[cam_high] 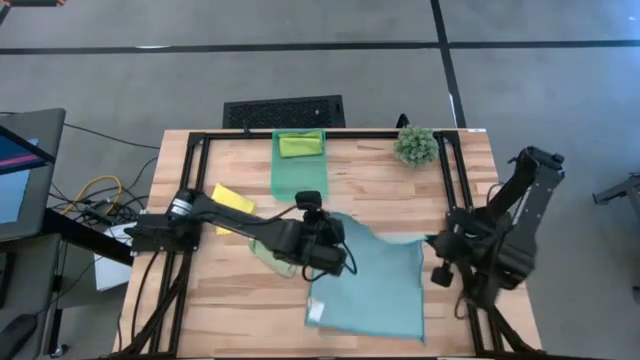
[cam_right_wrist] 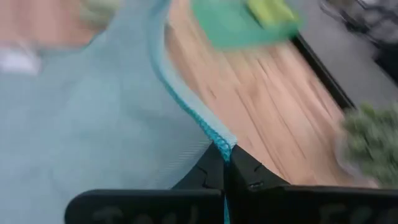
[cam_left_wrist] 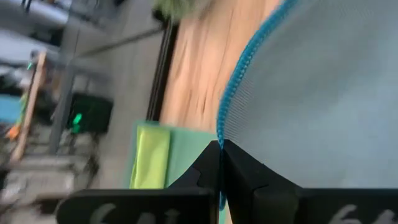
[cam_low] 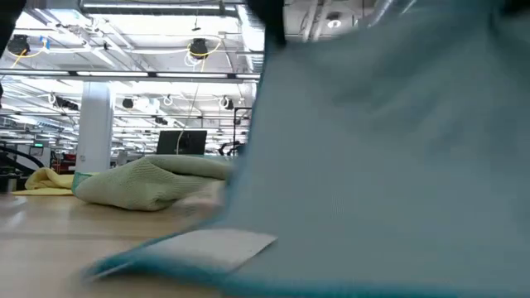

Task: Fold microfiber towels
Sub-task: Fold the blue microfiber cloth

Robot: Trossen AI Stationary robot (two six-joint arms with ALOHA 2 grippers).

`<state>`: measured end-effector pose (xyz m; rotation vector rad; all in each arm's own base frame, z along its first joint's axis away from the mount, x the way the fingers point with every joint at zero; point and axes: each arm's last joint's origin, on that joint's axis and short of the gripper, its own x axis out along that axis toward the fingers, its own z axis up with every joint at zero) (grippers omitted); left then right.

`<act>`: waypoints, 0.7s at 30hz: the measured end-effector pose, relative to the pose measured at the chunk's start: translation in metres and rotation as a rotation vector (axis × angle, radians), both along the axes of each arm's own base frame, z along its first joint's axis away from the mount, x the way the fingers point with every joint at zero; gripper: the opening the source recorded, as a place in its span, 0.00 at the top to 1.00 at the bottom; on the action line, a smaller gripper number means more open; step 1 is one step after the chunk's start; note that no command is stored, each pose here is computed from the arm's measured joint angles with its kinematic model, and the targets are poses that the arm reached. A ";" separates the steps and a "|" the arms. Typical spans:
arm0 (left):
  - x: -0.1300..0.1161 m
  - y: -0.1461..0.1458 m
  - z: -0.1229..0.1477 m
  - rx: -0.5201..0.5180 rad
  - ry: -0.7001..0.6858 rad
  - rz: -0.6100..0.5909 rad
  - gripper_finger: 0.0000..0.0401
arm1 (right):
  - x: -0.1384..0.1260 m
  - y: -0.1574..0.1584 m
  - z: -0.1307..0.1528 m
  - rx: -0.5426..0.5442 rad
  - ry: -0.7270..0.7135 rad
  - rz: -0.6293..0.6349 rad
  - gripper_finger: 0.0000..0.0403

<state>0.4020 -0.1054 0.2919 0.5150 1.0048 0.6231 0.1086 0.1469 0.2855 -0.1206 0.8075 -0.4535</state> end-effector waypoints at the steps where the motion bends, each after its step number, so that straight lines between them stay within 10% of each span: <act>1: 0.001 0.006 -0.014 0.009 0.020 0.021 1.00 | 0.001 -0.004 -0.011 -0.007 0.029 -0.024 0.96; 7: -0.004 0.008 -0.068 0.043 0.110 -0.003 1.00 | 0.008 -0.007 -0.050 -0.066 0.136 0.010 0.98; 21: 0.001 -0.021 -0.074 -0.025 0.240 -0.352 1.00 | 0.024 0.027 -0.099 -0.101 0.579 0.311 0.97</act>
